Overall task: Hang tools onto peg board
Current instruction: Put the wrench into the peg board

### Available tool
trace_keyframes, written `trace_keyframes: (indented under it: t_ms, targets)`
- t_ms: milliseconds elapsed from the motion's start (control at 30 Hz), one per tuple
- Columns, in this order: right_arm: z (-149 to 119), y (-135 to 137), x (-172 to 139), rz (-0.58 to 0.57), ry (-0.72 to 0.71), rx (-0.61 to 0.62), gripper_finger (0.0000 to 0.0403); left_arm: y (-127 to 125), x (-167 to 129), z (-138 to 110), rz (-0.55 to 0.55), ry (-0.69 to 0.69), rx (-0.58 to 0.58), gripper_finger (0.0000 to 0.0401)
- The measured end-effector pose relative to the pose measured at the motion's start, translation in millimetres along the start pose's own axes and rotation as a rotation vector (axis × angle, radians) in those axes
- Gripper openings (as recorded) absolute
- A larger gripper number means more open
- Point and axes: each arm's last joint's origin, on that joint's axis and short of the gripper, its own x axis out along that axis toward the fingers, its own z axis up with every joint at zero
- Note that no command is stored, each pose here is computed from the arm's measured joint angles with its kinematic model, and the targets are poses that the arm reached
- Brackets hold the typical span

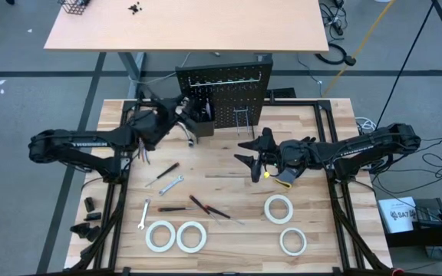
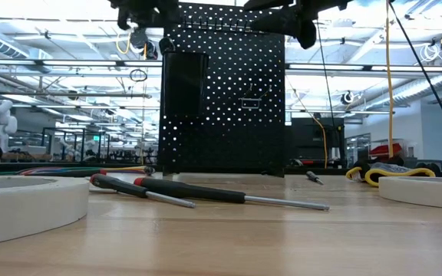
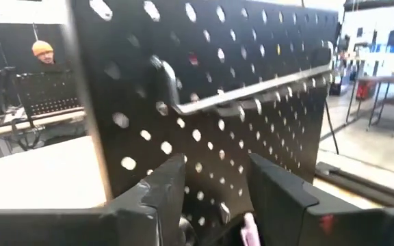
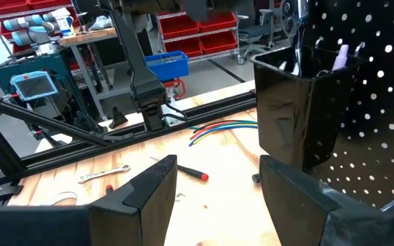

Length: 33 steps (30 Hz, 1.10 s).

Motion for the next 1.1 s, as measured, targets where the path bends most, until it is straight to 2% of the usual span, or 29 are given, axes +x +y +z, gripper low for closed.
trace_keyframes:
  t_ms: [100,200,267,333,400,467,567,667,867,1000,1100]
  targets:
    - [-1,2,-1,0.005,0.009,0.006,0.0201,5,-11,12,-0.021,-0.049,-0.044,0.0159]
    - [-2,3,-1,0.009,0.017,0.007,0.0201,9,-23,24,-0.09,-0.095,-0.079,0.0159]
    - [-3,4,-2,0.013,0.017,0.007,0.0201,11,-33,29,-0.171,-0.102,-0.114,0.016]
    - [-3,6,-2,0.022,0.012,0.011,0.0201,9,-44,29,-0.313,-0.066,-0.145,0.016]
    - [-2,8,-3,0.053,0.006,0.021,0.0201,6,-55,23,-0.484,0.034,-0.148,0.016]
    - [-3,11,-3,0.1,0.018,0.02,0.0201,2,-67,9,-0.651,0.205,-0.13,0.016]
    - [-10,15,2,0.135,0.051,0.001,0.0201,-3,-85,-19,-0.78,0.536,-0.109,0.016]
    - [-21,17,11,0.129,0.084,-0.009,0.0201,-8,-102,-49,-0.785,0.783,-0.142,0.016]
    - [-48,21,33,0.115,0.136,0.033,0.0201,-20,-135,-98,-0.78,1.034,-0.192,0.016]
    - [-60,26,47,0.195,0.119,0.067,0.0201,-20,-151,-118,-0.705,1.1,-0.199,0.016]
    - [-66,29,54,0.235,0.1,0.078,0.0201,-16,-159,-130,-0.584,1.116,-0.165,0.016]
